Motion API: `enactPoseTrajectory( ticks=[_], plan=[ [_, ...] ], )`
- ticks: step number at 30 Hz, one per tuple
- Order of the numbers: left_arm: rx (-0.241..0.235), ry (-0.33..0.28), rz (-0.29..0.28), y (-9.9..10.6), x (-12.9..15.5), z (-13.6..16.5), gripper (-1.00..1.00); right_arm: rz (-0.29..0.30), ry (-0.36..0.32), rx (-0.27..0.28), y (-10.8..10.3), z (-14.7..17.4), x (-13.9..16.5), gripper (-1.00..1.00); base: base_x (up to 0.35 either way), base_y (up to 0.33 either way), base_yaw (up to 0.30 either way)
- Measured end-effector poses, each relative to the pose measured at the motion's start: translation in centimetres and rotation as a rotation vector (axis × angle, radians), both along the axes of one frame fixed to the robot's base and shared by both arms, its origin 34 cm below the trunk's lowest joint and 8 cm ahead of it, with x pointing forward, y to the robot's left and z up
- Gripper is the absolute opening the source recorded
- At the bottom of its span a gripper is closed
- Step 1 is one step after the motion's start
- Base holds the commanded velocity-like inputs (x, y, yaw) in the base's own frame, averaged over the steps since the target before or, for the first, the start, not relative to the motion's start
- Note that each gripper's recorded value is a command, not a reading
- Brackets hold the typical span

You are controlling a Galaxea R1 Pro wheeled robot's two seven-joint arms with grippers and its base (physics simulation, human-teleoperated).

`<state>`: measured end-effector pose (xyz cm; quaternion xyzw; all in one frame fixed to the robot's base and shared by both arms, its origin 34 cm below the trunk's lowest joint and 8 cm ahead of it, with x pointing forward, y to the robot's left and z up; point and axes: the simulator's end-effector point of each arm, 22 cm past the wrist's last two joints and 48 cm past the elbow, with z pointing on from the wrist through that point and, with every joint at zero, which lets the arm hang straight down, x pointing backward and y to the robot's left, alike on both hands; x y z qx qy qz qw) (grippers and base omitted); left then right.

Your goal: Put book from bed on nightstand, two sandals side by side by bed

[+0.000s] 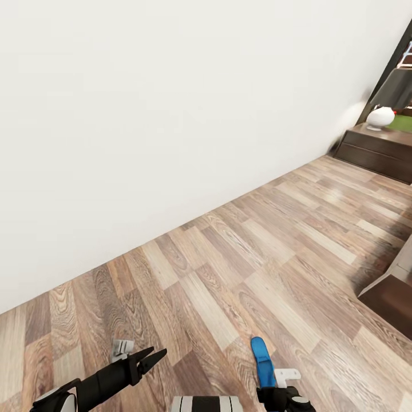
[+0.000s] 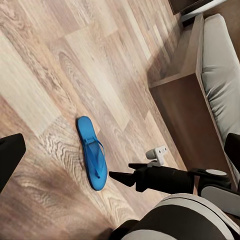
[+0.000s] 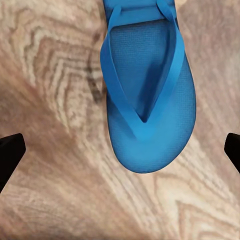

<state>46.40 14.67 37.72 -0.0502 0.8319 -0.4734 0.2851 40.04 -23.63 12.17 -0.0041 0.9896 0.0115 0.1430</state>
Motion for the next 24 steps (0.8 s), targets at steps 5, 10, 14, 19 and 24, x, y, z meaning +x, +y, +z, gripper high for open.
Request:
enactPoseTrajectory(
  ticks=[5, 10, 14, 19, 24],
  plan=[
    [-0.003, -0.002, -0.001, 0.02, 0.0, 0.1, 1.0, 0.0, 0.0, 0.0, 0.03, 0.02, 0.01, 1.0, 0.177, 0.0, 0.0],
    [-0.004, -0.002, -0.001, 0.02, 0.0, 0.11, 1.0, 0.0, 0.0, 0.0, 0.03, 0.0, 0.0, 1.0, 0.06, 0.0, 0.0],
    [-0.004, -0.003, -0.001, 0.02, 0.02, 0.13, 1.0, 0.0, 0.0, 0.0, 0.03, 0.01, 0.0, 1.0, 0.093, -0.028, 0.0],
    [-0.003, -0.002, 0.0, 0.03, 0.01, 0.11, 1.0, 0.0, 0.0, 0.0, 0.03, 0.02, 0.01, 1.0, 0.192, -0.068, 0.0],
    [-0.005, -0.002, 0.0, -0.03, 0.02, 0.12, 1.0, 0.004, -0.019, -0.002, -0.06, 0.31, 0.86, 1.0, 0.027, -0.009, 0.0]
  ],
)
